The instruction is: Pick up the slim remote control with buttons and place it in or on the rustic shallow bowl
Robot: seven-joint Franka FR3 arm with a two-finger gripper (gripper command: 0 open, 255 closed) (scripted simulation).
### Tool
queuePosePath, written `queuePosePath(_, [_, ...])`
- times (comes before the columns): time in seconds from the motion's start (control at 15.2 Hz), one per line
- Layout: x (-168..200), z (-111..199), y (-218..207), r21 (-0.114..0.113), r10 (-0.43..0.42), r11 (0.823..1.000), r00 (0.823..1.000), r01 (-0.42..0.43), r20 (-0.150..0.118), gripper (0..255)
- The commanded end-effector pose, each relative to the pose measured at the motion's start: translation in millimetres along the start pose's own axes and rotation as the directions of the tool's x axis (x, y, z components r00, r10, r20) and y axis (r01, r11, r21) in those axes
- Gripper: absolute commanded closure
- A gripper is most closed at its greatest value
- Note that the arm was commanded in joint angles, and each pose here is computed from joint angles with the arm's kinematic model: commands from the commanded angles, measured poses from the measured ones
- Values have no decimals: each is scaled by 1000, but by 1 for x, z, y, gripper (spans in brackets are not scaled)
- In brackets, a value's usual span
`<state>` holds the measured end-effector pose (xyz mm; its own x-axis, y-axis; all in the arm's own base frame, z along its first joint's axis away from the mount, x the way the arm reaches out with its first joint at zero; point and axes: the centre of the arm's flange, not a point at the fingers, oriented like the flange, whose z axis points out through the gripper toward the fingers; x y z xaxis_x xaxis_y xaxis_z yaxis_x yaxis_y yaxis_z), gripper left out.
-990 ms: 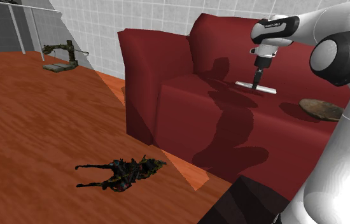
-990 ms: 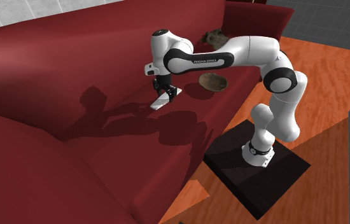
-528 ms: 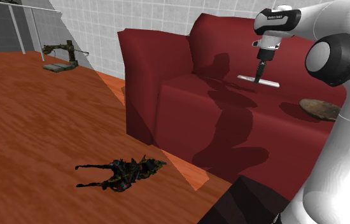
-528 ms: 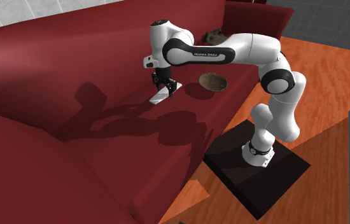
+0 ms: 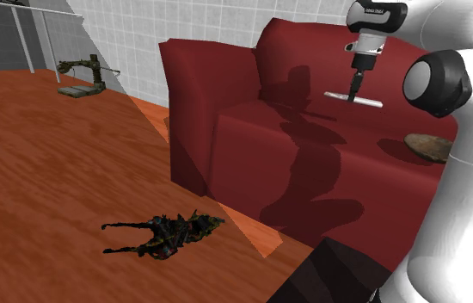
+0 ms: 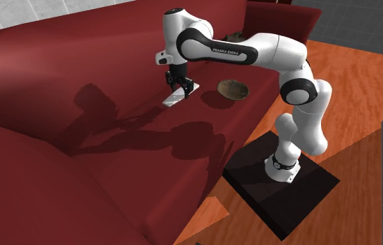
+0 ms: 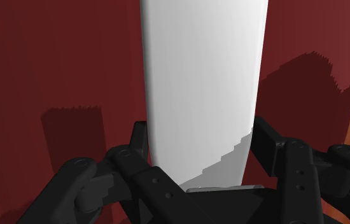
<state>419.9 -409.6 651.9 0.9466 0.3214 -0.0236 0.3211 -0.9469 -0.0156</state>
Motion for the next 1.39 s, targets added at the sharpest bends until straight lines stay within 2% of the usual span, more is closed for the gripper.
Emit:
queuePosePath(0.0, [0, -11, -1, 0, 0, 1000, 1000, 0, 0, 255])
queuePosePath(0.2, [0, -25, -1, 0, 0, 1000, 1000, 0, 0, 255])
queuePosePath(1.32, [-203, -20, -97, 0, 0, 1000, 1000, 0, 0, 255])
